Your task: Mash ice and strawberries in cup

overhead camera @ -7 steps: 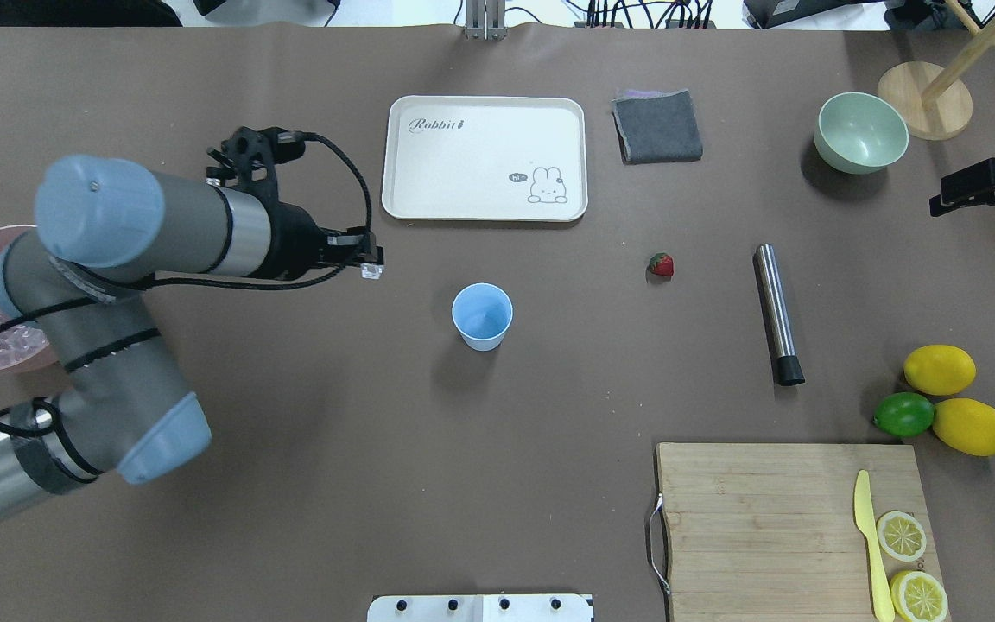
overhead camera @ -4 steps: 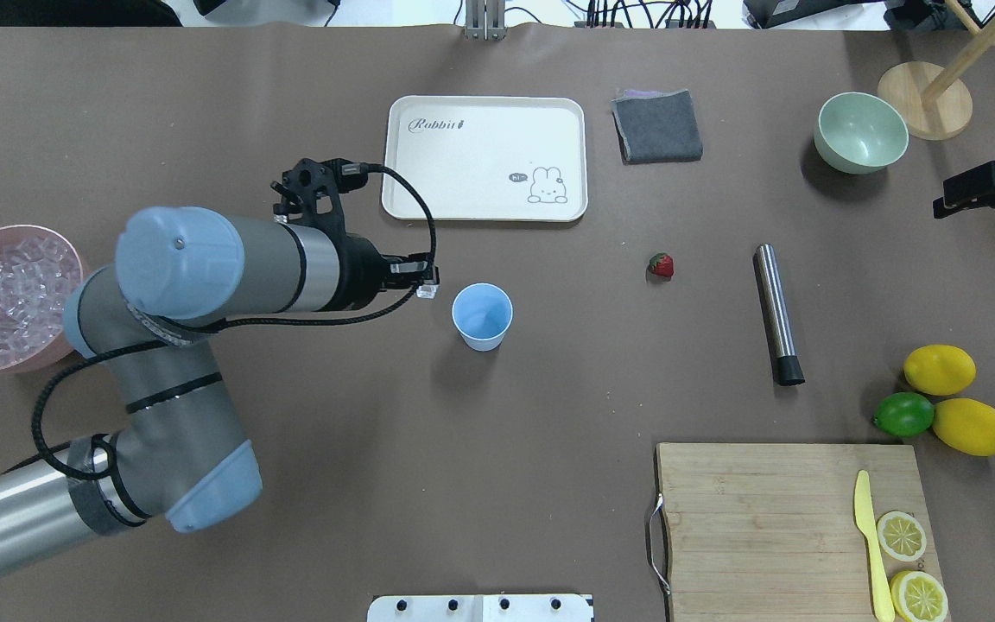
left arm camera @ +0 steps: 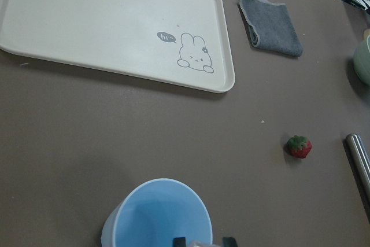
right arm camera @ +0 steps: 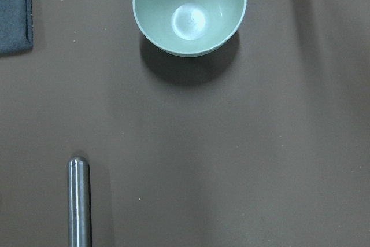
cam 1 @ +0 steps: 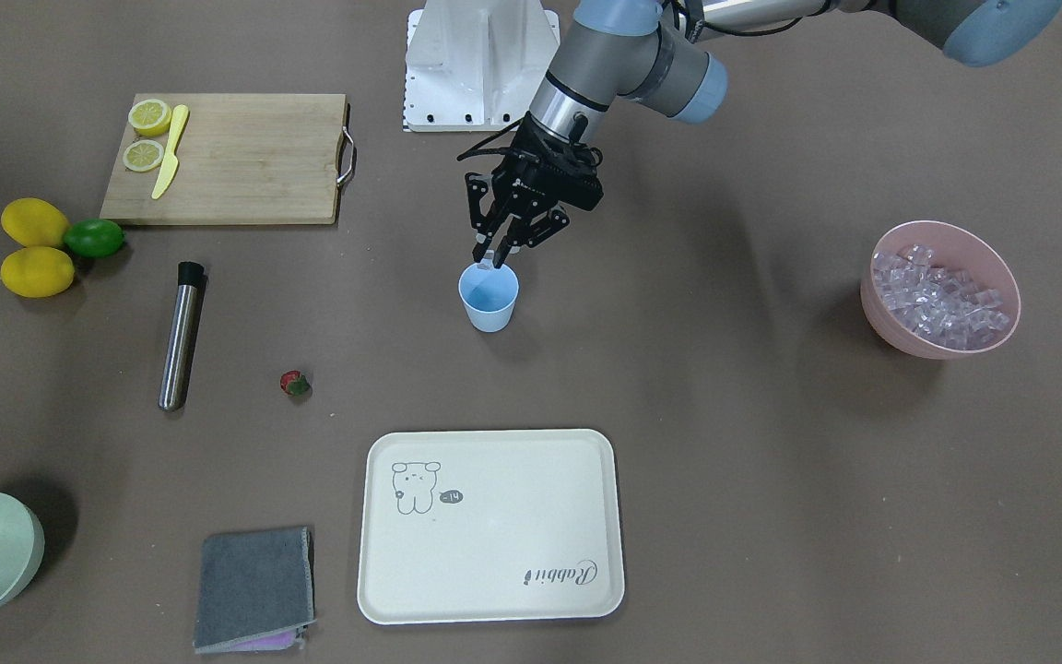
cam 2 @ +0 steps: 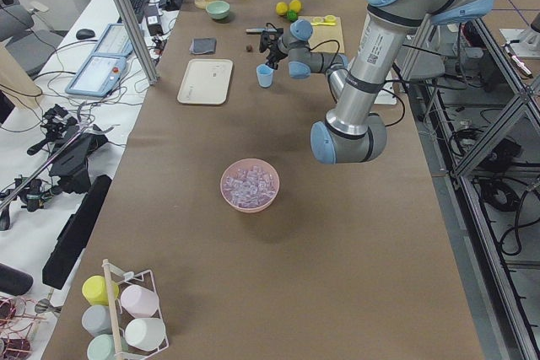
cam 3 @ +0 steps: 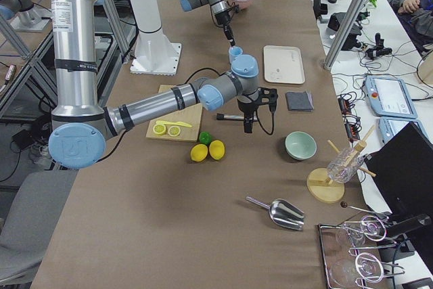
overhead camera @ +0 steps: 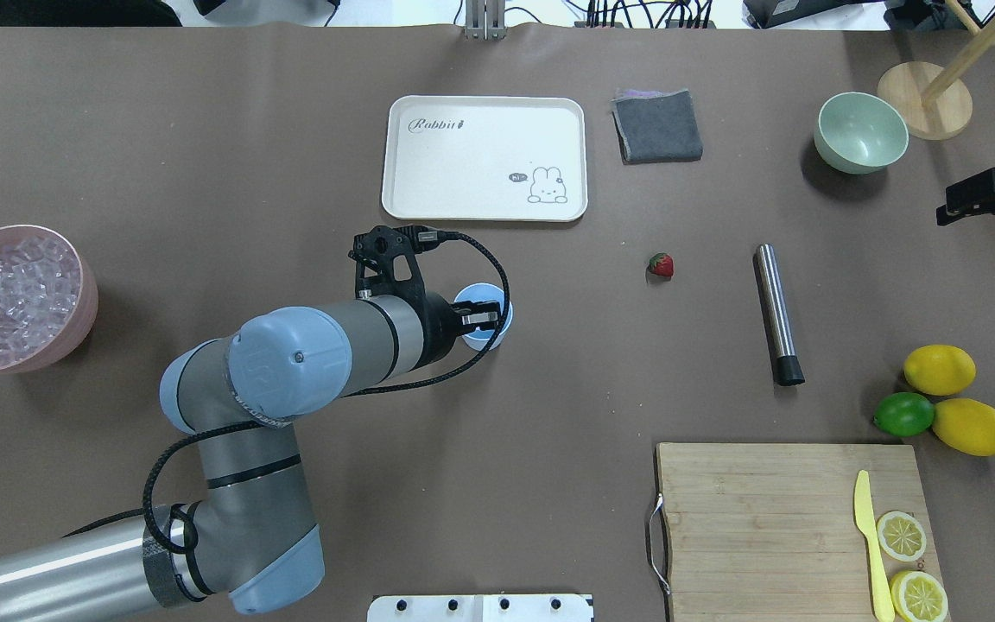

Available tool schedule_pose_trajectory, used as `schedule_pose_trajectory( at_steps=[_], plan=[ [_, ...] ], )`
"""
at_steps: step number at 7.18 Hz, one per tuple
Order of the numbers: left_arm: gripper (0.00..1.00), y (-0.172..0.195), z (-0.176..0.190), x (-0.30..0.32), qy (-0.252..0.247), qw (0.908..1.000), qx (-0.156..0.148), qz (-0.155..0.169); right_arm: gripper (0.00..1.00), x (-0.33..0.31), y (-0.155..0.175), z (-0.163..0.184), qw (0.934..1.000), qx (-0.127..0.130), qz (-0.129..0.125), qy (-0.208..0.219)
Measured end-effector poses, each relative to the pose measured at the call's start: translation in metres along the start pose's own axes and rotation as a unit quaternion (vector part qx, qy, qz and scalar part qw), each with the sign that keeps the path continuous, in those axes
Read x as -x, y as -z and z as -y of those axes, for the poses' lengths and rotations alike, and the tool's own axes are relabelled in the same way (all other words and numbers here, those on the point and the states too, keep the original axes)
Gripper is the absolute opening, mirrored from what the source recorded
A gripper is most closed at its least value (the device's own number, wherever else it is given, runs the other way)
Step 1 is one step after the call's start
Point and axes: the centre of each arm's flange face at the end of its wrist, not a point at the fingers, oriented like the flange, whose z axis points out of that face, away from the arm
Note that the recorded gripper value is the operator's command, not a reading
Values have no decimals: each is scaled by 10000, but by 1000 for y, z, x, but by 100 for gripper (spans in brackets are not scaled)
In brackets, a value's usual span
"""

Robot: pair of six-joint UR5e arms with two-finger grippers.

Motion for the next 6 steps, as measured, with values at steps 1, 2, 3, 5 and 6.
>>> schedule_pose_trajectory(
  at_steps=[1, 2, 3, 5, 6],
  plan=[
    [0, 0, -1, 0, -2, 10000, -17, 0, 100, 0, 0, 0, 10000, 7, 5, -8],
    [0, 0, 0, -1, -3, 10000, -26, -1, 100, 0, 0, 0, 10000, 12, 11, -10],
    [0, 0, 1, 0, -5, 10000, -36, 6, 100, 0, 0, -1, 10000, 16, 16, -11],
    [0, -2, 4, 2, -4, 9999, -104, 42, 100, 1, 0, 0, 10000, 13, 18, -7],
    [85, -3, 6, 1, -1, 9998, -172, 60, 100, 1, 0, 0, 10000, 14, 17, -4]
  ],
)
